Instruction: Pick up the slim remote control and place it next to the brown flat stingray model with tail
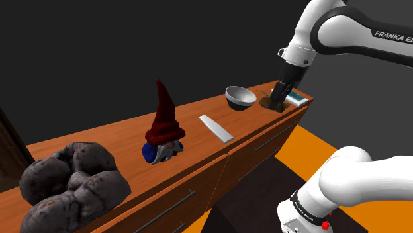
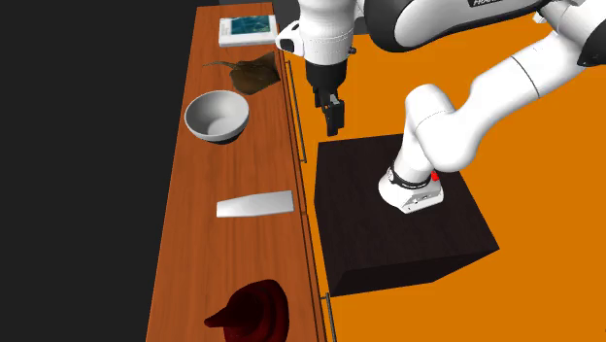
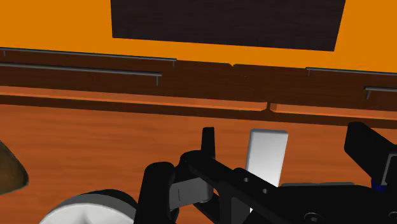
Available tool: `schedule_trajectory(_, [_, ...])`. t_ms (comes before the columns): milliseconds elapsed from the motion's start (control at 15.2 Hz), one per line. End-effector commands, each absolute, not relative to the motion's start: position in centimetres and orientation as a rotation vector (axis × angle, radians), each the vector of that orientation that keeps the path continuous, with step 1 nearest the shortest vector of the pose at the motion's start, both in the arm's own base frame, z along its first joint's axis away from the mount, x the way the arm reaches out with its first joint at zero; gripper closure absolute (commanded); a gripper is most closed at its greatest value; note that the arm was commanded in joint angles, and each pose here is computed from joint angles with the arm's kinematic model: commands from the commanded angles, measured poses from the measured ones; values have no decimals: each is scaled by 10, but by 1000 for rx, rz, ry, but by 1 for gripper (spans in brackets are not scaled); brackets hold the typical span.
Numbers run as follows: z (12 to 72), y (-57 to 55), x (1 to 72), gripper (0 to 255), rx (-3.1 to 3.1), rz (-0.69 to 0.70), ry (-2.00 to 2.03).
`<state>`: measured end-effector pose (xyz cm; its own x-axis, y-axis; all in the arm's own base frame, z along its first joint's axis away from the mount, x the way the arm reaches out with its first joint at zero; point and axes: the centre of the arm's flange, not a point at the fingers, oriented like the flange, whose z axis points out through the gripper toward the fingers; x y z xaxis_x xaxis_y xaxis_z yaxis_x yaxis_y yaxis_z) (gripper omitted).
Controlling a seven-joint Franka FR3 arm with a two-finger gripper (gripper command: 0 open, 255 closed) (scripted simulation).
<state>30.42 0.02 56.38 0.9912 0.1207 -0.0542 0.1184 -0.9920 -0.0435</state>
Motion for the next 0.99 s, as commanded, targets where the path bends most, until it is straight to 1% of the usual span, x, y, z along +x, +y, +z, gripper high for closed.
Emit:
schedule_trajectory(0, [564,0,304,0,-3095,88,-186])
schedule_trajectory(924, [437,55,424,0,-3131,40,-65])
